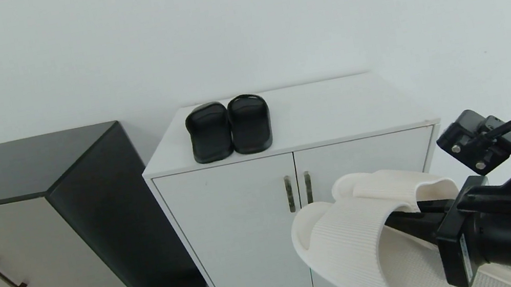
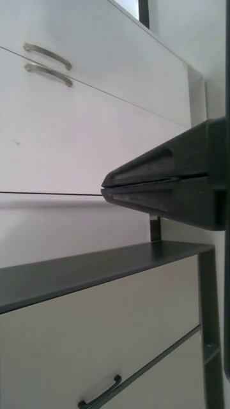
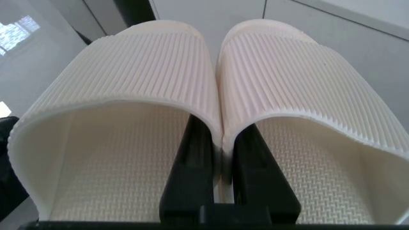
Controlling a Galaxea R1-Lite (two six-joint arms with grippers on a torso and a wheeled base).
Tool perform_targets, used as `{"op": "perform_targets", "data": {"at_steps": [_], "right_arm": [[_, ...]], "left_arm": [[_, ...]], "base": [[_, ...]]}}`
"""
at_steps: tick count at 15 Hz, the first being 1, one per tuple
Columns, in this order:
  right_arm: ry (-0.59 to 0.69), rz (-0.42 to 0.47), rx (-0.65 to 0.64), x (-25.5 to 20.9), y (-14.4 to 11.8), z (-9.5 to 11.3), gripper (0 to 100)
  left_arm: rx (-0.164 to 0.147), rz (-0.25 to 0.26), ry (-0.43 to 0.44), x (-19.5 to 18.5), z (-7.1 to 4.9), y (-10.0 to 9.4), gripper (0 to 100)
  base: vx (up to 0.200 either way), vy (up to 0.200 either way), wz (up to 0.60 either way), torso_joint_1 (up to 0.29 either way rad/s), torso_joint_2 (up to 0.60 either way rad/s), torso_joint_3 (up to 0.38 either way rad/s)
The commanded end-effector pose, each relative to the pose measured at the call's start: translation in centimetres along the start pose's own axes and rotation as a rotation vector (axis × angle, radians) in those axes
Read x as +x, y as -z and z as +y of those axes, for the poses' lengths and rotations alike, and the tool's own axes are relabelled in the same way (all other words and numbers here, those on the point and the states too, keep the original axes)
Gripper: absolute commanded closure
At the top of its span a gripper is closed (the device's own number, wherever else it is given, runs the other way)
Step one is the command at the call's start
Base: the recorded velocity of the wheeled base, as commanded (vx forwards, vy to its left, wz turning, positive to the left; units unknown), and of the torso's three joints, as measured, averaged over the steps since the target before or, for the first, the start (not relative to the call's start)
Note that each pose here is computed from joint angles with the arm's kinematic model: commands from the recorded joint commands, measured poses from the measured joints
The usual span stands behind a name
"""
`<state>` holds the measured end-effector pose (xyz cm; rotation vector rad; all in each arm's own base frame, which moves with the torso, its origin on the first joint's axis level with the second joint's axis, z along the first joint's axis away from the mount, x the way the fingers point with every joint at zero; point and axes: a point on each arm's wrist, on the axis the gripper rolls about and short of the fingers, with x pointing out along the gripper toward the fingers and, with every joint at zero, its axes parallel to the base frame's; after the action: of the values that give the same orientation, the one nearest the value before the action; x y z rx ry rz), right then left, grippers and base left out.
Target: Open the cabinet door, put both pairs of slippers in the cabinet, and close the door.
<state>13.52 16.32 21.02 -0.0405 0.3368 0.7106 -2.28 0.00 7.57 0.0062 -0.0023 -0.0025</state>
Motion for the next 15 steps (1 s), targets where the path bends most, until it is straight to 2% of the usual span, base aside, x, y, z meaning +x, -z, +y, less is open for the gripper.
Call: {"op": "perform_targets", "data": {"at_steps": [1,11,12,15], "right_arm": [[0.0,0.005,-0.002,0.16,0.09,0.02,100],[-0.001,0.008,-0.002,0.2,0.15,0.02,100],[-0.001,0.008,-0.002,0.2,0.15,0.02,100],[0.001,0.02,-0.002,0.52,0.33,0.05,100]], "left_arm": [[0.0,-0.001,-0.001,0.0,0.0,-0.01,100],[0.003,-0.001,0.001,0.0,0.0,-0.01,100],[0.003,-0.001,0.001,0.0,0.0,-0.01,0],[0.005,-0.001,0.001,0.0,0.0,-0.01,0]], "base": [[0.0,0.0,0.0,-0.193,0.51,0.305],[0.0,0.0,0.0,-0.168,0.49,0.32],[0.0,0.0,0.0,-0.124,0.46,0.33],[0.0,0.0,0.0,-0.111,0.45,0.349]]}}
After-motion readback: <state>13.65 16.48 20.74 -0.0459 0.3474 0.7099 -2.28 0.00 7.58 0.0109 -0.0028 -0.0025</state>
